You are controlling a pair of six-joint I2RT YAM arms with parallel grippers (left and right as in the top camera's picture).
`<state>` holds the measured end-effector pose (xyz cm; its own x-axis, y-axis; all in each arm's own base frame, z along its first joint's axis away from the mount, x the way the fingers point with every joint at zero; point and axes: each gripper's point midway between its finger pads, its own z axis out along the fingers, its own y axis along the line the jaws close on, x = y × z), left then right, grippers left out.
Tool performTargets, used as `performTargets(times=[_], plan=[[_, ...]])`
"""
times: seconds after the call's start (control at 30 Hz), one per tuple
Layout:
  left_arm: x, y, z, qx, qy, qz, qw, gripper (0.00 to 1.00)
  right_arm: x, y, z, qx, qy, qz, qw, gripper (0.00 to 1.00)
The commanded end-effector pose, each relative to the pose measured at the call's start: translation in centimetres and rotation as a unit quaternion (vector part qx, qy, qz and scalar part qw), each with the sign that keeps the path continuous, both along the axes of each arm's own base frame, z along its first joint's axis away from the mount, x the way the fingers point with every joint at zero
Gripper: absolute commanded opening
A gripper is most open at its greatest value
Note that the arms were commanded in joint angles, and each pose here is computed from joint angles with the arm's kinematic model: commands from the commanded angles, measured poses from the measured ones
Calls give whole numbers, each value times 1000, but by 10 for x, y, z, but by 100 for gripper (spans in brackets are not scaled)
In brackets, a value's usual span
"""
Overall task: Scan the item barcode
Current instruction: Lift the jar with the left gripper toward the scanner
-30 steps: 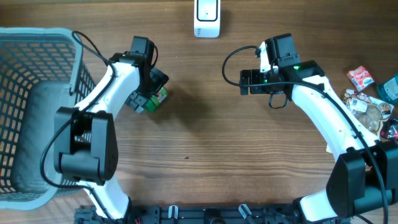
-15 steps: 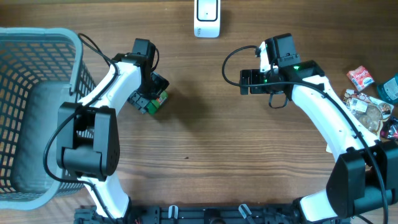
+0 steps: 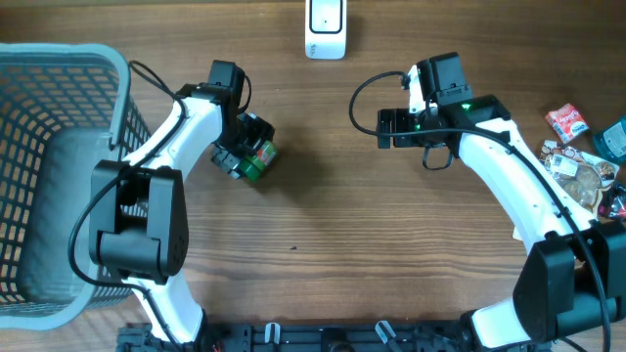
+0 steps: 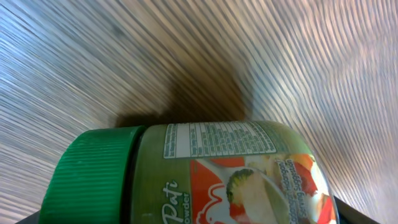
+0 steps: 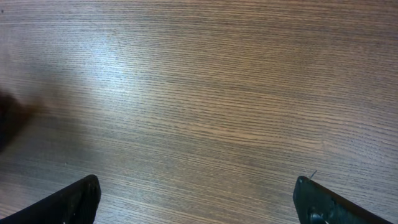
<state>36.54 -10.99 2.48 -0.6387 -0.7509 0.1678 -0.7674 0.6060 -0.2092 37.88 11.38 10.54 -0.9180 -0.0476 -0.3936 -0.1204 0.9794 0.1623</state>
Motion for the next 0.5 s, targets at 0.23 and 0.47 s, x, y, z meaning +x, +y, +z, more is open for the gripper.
performTargets(times=[0.23,0.47], plan=[[7,-76,48,-265,25,23,964,78,5,3,8,11,-10,1,1000,100],[6,-103,86,-387,40,5,921,69,6,3,8,11,-11,0,1000,100]])
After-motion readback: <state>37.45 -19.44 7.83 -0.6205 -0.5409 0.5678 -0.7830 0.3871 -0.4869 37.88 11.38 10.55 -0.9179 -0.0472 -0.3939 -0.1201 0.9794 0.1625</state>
